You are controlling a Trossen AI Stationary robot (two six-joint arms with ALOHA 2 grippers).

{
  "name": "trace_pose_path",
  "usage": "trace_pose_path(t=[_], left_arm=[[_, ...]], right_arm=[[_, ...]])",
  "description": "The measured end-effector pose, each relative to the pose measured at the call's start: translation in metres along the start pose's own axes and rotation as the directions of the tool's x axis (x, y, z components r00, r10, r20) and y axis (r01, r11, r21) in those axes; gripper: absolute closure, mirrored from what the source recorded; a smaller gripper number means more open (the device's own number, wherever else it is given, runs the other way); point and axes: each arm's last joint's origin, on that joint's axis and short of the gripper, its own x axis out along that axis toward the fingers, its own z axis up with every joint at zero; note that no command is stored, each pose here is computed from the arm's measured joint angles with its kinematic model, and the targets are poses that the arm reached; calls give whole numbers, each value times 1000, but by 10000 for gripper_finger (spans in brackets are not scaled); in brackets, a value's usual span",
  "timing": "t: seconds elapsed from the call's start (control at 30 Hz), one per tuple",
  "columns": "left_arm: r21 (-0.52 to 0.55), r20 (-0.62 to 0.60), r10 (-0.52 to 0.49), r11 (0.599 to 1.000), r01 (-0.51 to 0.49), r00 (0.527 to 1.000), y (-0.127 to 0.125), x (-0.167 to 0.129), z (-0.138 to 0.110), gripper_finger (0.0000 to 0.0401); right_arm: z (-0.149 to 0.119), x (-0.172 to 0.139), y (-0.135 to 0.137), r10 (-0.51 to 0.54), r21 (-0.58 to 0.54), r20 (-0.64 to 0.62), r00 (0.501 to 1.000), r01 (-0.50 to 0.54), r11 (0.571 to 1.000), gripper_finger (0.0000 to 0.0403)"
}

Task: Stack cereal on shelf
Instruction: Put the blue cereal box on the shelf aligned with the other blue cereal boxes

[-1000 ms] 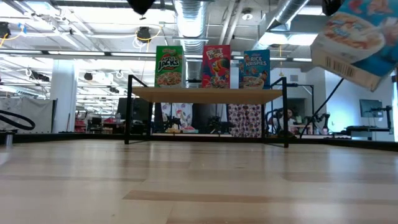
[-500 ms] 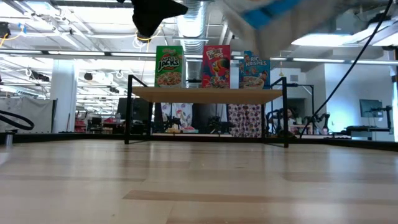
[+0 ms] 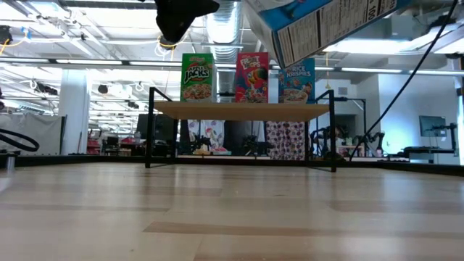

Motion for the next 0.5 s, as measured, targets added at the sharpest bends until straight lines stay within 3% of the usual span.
trace_pose_path(t=[0.5], left_arm=[[-55,-11,-117,992,117,993,17,-1,7,52]], right_arm=[[10,-7,-6,21,-1,52,998,-21,1000,203]])
